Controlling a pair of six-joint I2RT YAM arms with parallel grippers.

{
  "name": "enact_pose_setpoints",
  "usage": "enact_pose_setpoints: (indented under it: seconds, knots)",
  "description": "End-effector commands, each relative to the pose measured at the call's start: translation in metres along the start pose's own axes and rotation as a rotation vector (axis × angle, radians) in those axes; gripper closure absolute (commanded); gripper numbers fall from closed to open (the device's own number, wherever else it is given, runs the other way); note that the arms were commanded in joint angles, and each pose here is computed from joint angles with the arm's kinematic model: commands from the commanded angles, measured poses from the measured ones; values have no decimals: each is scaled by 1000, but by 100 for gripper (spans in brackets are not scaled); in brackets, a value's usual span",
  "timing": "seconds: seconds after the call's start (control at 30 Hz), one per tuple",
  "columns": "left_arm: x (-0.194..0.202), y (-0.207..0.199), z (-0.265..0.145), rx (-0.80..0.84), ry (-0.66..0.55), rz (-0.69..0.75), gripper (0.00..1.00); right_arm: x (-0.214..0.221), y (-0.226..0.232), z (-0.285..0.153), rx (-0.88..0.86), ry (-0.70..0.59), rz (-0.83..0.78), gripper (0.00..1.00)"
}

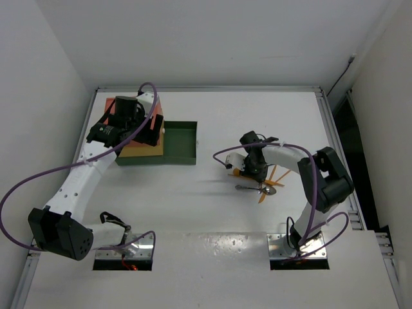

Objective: Sort the eating utensils into containers

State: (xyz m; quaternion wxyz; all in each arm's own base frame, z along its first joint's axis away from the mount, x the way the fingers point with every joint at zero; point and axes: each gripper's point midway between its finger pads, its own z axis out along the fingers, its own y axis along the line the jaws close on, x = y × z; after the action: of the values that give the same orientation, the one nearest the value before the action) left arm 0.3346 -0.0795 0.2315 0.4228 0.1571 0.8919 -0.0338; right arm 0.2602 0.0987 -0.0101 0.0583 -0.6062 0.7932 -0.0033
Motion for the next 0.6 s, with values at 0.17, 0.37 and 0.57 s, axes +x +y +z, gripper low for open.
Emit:
enact_pose_setpoints:
  seconds: [0.17, 0.37, 0.57]
  knots:
    - [-6, 4, -2, -15, -22, -12, 20, -15, 12, -13, -48, -100, -14, 99]
    - [-6, 4, -2, -15, -22, -12, 20, -27, 9, -42, -33, -157, -19, 100]
    - [-6, 4, -2, -15, -22, -21, 20, -43, 4, -64, -26, -205, -24, 100]
